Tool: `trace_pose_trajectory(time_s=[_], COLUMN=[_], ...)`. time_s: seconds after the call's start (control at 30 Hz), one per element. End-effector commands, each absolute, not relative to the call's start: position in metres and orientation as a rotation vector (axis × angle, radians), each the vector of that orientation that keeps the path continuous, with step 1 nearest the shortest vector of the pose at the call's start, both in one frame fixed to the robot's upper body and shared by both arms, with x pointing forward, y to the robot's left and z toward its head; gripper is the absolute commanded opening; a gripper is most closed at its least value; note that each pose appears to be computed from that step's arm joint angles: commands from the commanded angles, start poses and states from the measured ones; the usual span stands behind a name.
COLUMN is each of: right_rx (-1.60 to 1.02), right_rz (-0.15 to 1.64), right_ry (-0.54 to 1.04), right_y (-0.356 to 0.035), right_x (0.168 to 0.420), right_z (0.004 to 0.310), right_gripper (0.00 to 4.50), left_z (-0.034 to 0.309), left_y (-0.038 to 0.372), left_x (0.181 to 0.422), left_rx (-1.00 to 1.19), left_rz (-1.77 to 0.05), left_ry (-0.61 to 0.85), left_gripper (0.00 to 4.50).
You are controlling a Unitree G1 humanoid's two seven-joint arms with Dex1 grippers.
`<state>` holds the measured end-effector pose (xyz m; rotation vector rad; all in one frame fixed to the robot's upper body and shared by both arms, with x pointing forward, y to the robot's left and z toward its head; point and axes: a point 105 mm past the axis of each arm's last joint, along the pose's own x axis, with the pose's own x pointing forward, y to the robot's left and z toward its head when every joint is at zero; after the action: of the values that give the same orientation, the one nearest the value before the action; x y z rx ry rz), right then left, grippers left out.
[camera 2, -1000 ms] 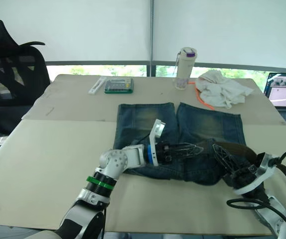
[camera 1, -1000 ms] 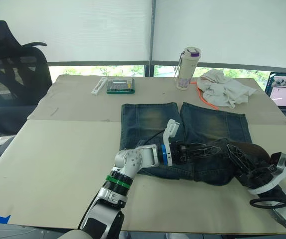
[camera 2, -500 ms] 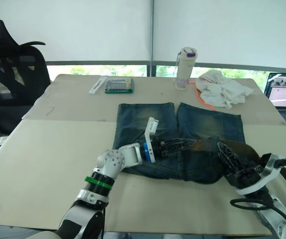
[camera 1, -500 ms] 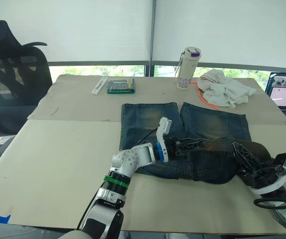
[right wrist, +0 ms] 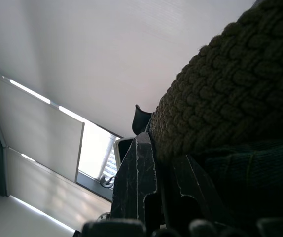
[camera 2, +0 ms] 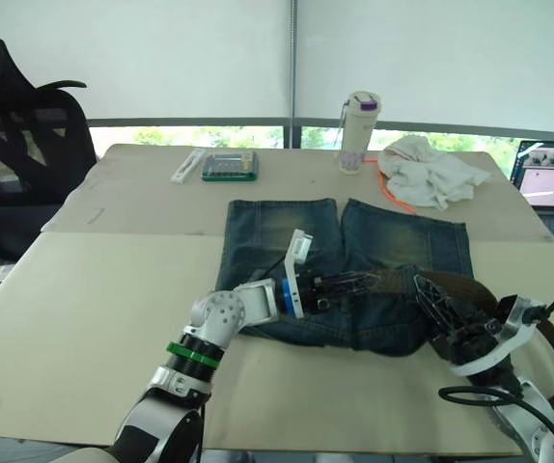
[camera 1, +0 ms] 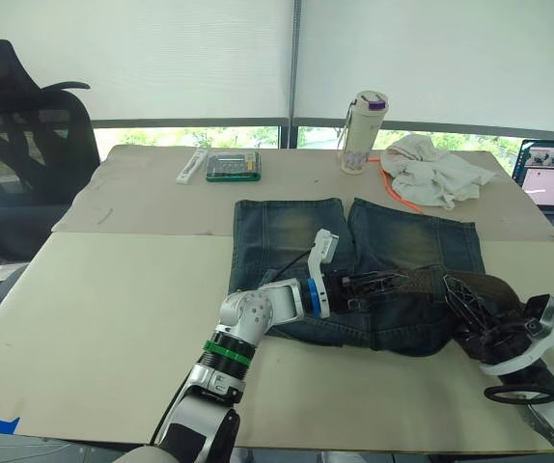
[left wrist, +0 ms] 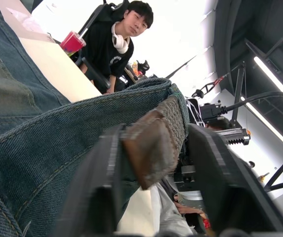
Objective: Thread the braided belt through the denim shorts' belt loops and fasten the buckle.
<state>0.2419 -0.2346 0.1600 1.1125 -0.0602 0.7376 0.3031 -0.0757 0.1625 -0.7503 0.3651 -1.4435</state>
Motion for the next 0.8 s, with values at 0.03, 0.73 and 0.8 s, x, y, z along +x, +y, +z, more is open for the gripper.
trace_pose_trajectory(time_s=[0.03,0.73,0.8], right_rx=[1.065,0.820,0.794], right_rz=[0.782,0.777,0.734], right_ry=[-0.099,0.039,0.048], right_y=[-0.235,-0.217,-0.211], right_x=[0.237,0.197,0.207], right_z=[0.172,0.173,0.165], right_gripper=[0.81,4.47,4.47], left_z=[0.184,0.131,0.133], left_y=[-0.095,-0.082,-0.086], left_x=[0.289,0.315,0.312], left_rx=[-0.833,-0.637,-0.654], left_rz=[-1.523,-1.328,-1.341], left_ry=[0.294,0.455,0.457], left_gripper=[0.29,0.00,0.00])
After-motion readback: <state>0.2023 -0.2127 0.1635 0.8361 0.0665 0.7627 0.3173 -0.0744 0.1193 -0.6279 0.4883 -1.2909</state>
